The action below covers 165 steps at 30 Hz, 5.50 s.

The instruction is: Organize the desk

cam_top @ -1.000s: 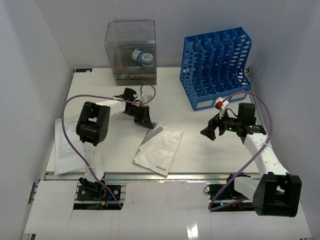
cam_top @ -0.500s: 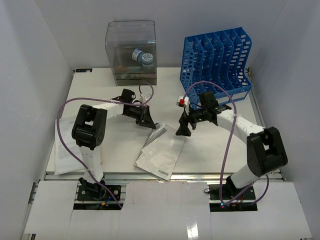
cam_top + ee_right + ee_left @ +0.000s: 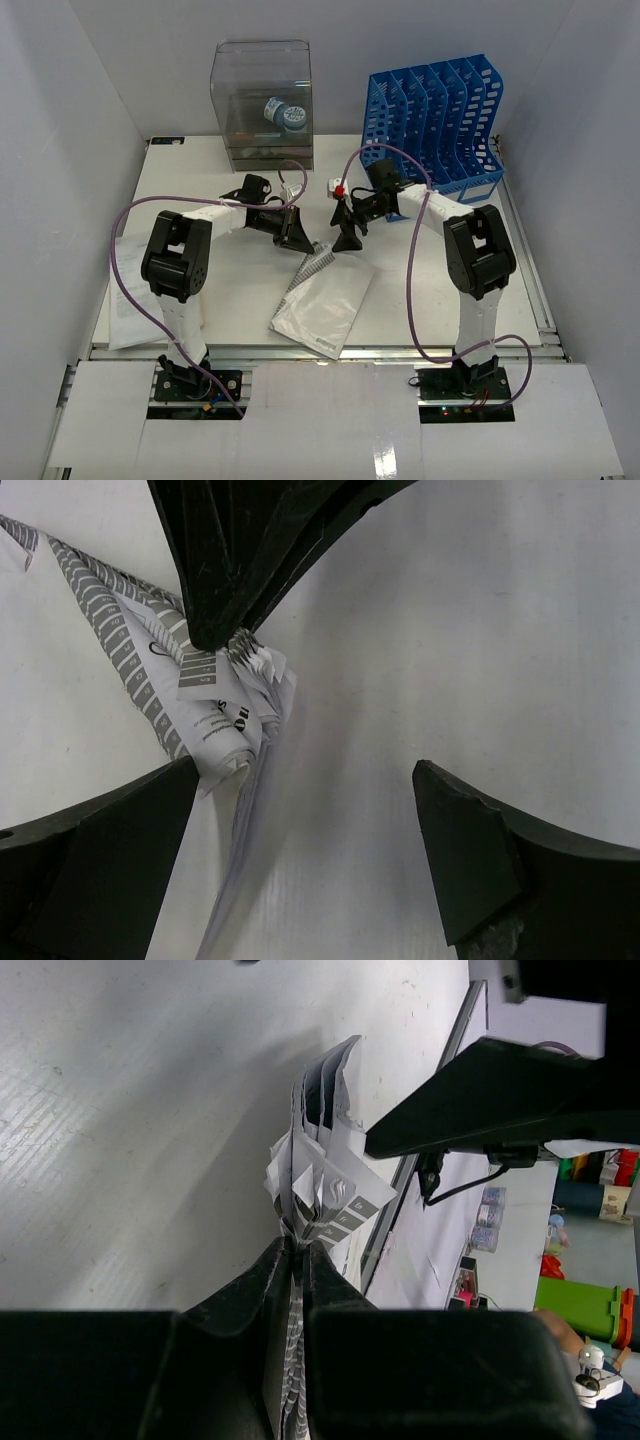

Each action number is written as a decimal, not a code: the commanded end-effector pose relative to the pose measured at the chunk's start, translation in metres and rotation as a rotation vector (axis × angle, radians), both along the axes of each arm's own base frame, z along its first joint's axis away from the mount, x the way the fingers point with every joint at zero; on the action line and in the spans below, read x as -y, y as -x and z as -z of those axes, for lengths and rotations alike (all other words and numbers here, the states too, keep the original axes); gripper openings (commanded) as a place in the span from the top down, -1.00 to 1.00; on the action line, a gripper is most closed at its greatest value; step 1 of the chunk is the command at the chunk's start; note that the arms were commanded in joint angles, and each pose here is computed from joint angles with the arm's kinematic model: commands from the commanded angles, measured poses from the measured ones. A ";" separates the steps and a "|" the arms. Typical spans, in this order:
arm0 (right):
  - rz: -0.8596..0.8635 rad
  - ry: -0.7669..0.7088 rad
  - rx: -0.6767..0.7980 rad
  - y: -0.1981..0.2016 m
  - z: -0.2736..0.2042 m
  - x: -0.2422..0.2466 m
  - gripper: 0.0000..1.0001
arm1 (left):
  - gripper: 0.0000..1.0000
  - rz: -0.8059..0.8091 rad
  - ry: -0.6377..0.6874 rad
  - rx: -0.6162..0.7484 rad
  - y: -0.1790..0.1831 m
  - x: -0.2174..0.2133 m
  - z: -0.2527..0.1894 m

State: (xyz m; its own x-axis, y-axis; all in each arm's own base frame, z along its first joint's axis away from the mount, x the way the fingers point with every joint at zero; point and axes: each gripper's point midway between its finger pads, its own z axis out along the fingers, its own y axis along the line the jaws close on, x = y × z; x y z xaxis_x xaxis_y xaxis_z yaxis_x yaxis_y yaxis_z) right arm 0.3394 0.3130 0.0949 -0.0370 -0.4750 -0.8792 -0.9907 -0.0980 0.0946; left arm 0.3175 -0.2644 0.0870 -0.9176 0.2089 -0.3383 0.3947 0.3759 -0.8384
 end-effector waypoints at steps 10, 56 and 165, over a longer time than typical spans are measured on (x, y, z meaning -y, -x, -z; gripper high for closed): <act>-0.158 0.037 -0.196 0.061 0.031 -0.023 0.12 | 1.00 0.025 0.072 0.096 -0.011 0.009 -0.037; -0.069 -0.035 0.537 0.070 -0.165 0.036 0.85 | 0.27 0.224 0.053 0.627 0.036 0.025 -0.073; 1.129 -0.516 0.721 -0.087 -0.316 0.203 0.85 | -0.96 -0.710 -0.192 1.044 0.079 -0.131 -0.149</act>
